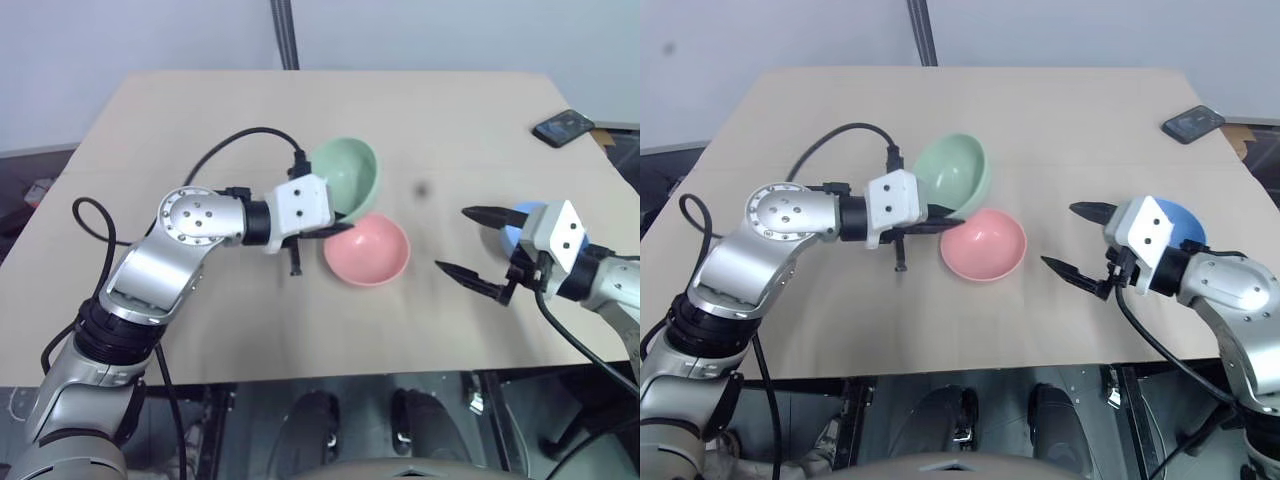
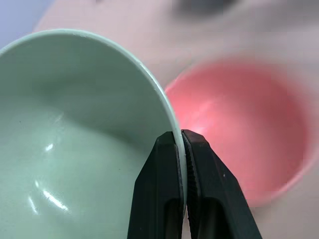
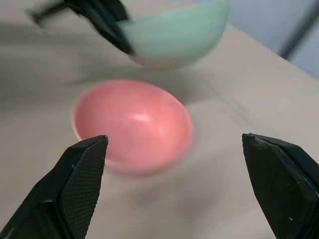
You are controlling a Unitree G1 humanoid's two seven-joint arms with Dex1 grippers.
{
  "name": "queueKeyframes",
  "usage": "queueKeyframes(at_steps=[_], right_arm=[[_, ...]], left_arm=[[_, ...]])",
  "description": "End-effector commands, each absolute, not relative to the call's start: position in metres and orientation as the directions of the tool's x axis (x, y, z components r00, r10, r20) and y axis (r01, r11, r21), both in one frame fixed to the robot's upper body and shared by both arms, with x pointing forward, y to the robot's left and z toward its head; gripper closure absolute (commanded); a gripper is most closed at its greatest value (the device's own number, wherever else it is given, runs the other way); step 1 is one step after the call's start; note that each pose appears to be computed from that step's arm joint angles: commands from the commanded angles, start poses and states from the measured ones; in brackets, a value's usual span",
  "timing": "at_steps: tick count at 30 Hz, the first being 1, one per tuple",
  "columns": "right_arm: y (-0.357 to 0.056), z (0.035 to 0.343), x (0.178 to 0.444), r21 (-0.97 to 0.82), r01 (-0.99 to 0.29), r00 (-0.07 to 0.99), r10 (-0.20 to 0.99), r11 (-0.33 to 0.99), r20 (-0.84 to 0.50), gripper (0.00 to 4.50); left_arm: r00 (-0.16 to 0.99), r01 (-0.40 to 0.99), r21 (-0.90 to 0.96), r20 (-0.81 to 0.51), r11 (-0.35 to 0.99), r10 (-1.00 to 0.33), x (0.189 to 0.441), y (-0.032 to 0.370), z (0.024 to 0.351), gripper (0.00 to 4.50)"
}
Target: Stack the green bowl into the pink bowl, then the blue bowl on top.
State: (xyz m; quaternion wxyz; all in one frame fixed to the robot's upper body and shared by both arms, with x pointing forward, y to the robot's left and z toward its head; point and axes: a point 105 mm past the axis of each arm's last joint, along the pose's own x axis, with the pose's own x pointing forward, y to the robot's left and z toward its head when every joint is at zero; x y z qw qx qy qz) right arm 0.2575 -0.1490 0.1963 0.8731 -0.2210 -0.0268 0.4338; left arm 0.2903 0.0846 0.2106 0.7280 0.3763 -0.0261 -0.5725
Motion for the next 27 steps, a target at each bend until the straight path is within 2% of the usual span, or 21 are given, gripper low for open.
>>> queueKeyframes(at_steps=[1, 2, 6, 7, 8, 9, 10, 14, 18, 20, 21, 23, 24, 27], right_arm=[[-0.149, 0.213, 0.253, -0.472, -0.688, 0.658, 0.748, 0.552, -0.085, 0.00], [-0.149, 0.212, 0.253, -0.472, -0.684, 0.662, 0.745, 0.556, -0.082, 0.00], [-0.151, 0.209, 0.251, -0.478, -0.671, 0.679, 0.729, 0.567, -0.090, 0.00], [-0.151, 0.209, 0.250, -0.476, -0.669, 0.683, 0.725, 0.570, -0.091, 0.00], [-0.153, 0.207, 0.251, -0.472, -0.665, 0.692, 0.715, 0.578, -0.098, 0.00], [-0.156, 0.205, 0.252, -0.468, -0.660, 0.703, 0.703, 0.588, -0.107, 0.00], [-0.164, 0.197, 0.258, -0.459, -0.638, 0.741, 0.655, 0.618, -0.148, 0.00], [-0.202, 0.176, 0.280, -0.438, -0.514, 0.857, 0.451, 0.737, -0.247, 0.00], [-0.220, 0.162, 0.293, -0.417, -0.461, 0.883, 0.357, 0.783, -0.306, 0.00], [-0.227, 0.155, 0.301, -0.393, -0.439, 0.887, 0.320, 0.808, -0.333, 0.00], [-0.228, 0.152, 0.303, -0.385, -0.439, 0.884, 0.315, 0.812, -0.345, 0.00], [-0.230, 0.145, 0.309, -0.380, -0.450, 0.875, 0.313, 0.808, -0.369, 0.00], [-0.231, 0.143, 0.312, -0.371, -0.452, 0.871, 0.313, 0.811, -0.378, 0.00], [-0.237, 0.134, 0.320, -0.346, -0.448, 0.864, 0.299, 0.825, -0.405, 0.00]], left_arm=[[0.198, 0.797, 0.596, -0.405, -0.094, -0.893, 0.276, 0.073, 0.213, 4.46], [0.165, 0.810, 0.574, -0.421, -0.121, -0.892, 0.274, 0.072, 0.210, 4.46], [0.106, 0.847, 0.510, -0.442, -0.152, -0.891, 0.278, 0.068, 0.205, 3.25], [0.103, 0.845, 0.513, -0.432, -0.150, -0.896, 0.279, 0.066, 0.206, 2.76], [0.120, 0.836, 0.533, -0.409, -0.130, -0.905, 0.281, 0.065, 0.210, 2.05], [0.140, 0.827, 0.553, -0.382, -0.105, -0.913, 0.284, 0.064, 0.213, 1.79], [0.170, 0.832, 0.552, -0.345, -0.053, -0.923, 0.287, 0.065, 0.219, 1.79], [0.220, 0.878, 0.446, -0.058, 0.172, -0.974, 0.290, 0.084, 0.244, 1.79], [0.265, 0.896, 0.372, -0.013, 0.241, -0.964, 0.286, 0.108, 0.240, 1.79], [0.190, 0.946, 0.269, -0.005, 0.181, -0.982, 0.271, 0.118, 0.236, 1.26], [0.198, 0.949, 0.252, -0.011, 0.189, -0.980, 0.270, 0.122, 0.234, 1.00], [0.267, 0.926, 0.280, -0.009, 0.254, -0.964, 0.275, 0.127, 0.232, 0.15], [0.280, 0.922, 0.282, -0.009, 0.266, -0.960, 0.274, 0.128, 0.230, 0.03], [0.299, 0.917, 0.281, -0.017, 0.282, -0.954, 0.268, 0.132, 0.226, 0.03]])
